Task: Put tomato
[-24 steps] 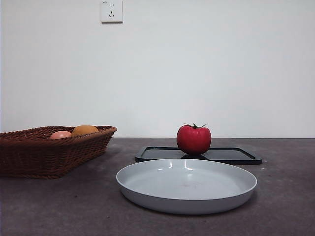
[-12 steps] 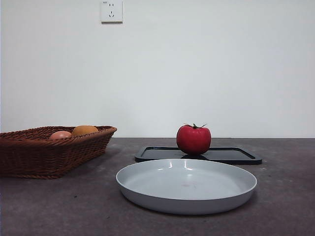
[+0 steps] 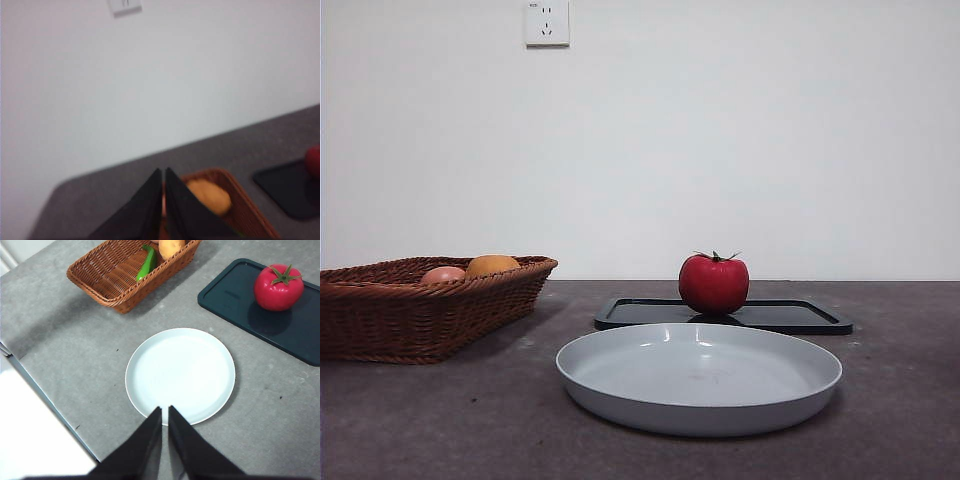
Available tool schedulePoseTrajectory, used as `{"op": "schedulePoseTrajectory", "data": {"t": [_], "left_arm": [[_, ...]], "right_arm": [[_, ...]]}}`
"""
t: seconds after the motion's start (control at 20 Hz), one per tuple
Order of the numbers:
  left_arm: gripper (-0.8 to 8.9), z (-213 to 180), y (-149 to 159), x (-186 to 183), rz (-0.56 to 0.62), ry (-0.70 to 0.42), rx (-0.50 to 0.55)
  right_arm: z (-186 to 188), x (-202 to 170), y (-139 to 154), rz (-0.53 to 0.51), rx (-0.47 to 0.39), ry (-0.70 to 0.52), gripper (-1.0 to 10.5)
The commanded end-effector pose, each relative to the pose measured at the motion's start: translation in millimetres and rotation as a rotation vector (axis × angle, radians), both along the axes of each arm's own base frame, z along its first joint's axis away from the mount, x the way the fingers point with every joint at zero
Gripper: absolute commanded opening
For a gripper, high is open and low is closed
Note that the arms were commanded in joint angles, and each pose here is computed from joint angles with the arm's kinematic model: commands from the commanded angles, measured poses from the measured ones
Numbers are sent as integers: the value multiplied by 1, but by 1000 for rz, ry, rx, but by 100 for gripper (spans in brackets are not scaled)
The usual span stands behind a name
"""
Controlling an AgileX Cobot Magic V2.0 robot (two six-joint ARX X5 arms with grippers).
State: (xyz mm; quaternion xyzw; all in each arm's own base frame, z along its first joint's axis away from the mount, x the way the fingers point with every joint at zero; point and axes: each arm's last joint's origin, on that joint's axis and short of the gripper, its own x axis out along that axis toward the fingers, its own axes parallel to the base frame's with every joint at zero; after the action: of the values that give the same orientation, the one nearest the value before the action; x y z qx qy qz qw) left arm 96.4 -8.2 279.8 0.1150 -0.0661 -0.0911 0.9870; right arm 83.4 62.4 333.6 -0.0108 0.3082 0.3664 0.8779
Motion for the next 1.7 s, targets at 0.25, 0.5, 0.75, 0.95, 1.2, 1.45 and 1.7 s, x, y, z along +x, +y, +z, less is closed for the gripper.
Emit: {"op": "schedulePoseTrajectory", "data": {"t": [0.25,0.5,0.75,0.95,1.2,1.45,1.7], "left_arm": [[8,-67,2,-2,20,73,-73],[8,-93,4,-5,100,135,-111],[8,-111,4,-2,109,199,-123],[8,-121,4,0,111,229,-131],[8,-130,4,-1,116,307,-128],[8,-131,4,-1,116,308,-128],[8,-131,4,-1,116,308,-128]], "right_arm": [[2,0,1,1,13,-5,9],[2,0,1,1,12,-5,9],[3,1,1,1,16,-11,9],[4,1,2,1,24,-23,9],[4,1,2,1,24,-23,9],[4,1,2,1,24,-23,9],[4,1,2,1,24,-23,9]]}}
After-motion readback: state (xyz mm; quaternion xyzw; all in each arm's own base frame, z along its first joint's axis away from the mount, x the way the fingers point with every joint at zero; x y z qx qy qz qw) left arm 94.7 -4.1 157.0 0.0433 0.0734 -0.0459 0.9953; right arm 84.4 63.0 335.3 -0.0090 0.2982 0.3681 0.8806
